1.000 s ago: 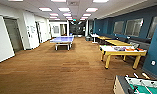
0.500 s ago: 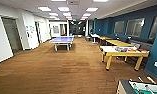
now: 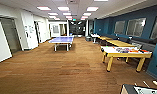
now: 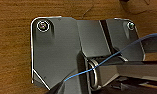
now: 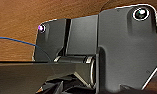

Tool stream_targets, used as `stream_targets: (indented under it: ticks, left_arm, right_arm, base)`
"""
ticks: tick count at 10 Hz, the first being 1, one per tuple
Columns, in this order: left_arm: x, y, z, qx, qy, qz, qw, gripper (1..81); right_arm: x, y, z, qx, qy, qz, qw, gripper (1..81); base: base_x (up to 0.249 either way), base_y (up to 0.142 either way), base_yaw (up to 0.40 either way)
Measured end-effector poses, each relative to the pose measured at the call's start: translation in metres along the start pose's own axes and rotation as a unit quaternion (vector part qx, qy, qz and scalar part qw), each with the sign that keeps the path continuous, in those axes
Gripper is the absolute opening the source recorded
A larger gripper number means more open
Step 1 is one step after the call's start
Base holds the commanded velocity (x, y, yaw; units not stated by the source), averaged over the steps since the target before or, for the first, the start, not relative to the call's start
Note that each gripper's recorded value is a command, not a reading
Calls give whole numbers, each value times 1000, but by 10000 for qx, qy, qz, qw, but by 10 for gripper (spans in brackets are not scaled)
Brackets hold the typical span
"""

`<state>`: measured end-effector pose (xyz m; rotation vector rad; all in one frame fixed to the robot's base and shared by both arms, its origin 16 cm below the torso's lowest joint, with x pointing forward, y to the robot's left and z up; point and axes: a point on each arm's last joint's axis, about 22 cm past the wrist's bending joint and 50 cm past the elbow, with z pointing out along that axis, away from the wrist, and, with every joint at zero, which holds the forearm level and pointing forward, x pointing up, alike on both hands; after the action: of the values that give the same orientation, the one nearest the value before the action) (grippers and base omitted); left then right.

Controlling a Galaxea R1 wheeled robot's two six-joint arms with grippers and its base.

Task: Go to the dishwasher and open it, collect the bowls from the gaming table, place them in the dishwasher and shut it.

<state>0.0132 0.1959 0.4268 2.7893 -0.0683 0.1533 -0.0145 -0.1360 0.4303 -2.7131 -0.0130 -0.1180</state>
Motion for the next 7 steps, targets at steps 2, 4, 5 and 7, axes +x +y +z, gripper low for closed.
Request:
stream_targets:
  ticks: [2, 4, 5, 7]
  left_arm:
    - [1, 1, 0, -4, 7, 2, 10000, 811]
    - [1, 0, 0, 2, 7, 3, 10000, 811]
    - [1, -1, 0, 6, 6, 3, 10000, 811]
    - [1, 0, 0, 4, 7, 4, 10000, 811]
  right_arm:
    - [0, -2, 1, 11, -1, -1, 10000, 811]
    - [-1, -2, 1, 11, -1, 1, 10000, 811]
    - [-1, -2, 1, 11, -3, 4, 10000, 811]
    - [0, -2, 1, 12, -3, 4, 10000, 811]
  base:
    - [173, 0, 0]
    - [173, 0, 0]
    - [173, 0, 0]
    - [173, 0, 0]
